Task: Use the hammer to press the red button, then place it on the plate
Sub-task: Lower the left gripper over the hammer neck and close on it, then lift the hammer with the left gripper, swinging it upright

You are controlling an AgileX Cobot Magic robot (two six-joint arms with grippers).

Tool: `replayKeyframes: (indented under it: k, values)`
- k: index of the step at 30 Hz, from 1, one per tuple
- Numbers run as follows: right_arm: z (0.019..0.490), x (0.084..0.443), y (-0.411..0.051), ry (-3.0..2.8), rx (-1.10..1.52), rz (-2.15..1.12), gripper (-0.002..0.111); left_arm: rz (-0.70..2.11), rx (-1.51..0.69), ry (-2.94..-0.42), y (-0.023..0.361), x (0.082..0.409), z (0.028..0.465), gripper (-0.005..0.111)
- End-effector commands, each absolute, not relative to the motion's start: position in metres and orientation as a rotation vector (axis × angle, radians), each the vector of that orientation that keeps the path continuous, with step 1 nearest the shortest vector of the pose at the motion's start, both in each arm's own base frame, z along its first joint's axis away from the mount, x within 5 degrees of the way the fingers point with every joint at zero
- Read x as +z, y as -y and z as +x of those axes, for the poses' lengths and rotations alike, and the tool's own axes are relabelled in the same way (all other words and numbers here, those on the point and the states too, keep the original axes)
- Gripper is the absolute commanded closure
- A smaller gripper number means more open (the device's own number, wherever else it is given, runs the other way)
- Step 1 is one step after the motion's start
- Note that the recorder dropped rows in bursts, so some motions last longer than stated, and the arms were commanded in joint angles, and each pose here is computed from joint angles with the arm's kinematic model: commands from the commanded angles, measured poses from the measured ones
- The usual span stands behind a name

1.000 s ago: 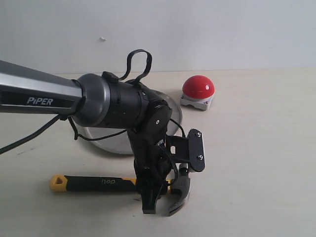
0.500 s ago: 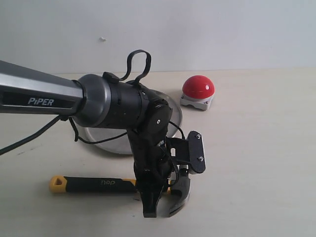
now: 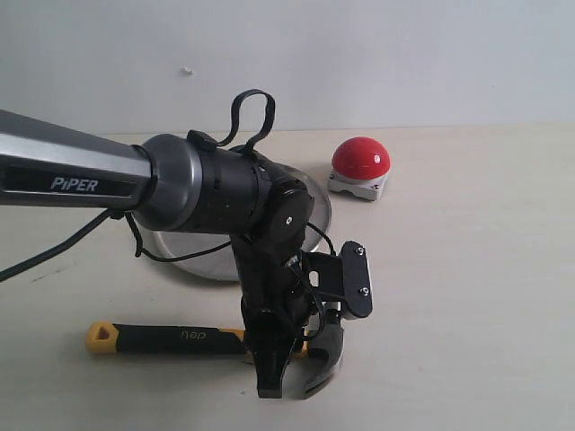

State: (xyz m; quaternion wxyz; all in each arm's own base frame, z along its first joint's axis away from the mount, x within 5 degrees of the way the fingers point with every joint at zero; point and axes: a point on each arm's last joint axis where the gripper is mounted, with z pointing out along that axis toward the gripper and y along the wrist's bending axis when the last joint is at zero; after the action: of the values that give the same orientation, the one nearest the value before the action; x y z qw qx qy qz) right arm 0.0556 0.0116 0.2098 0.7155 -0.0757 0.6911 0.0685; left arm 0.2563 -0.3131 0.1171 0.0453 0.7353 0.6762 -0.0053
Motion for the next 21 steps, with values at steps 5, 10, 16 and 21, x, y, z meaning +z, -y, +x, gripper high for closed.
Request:
replayKeyframes:
  k: [5,10,16,21]
  values:
    - [0.055,0.21,-0.012,-1.515,0.146,-0.174,0.045,2.272,-0.033,-2.091,0.313,0.114,0.252,0.107]
    - [0.055,0.21,-0.012,-1.514,0.143,-0.177,0.045,2.238,-0.057,-2.171,0.315,0.136,0.252,0.107]
    - [0.055,0.21,-0.012,-1.514,0.143,-0.177,0.045,2.102,-0.13,-2.261,0.321,0.186,0.252,0.107]
    - [0.055,0.21,-0.012,-1.514,0.143,-0.177,0.045,2.019,-0.354,-2.292,0.326,0.22,0.241,0.107]
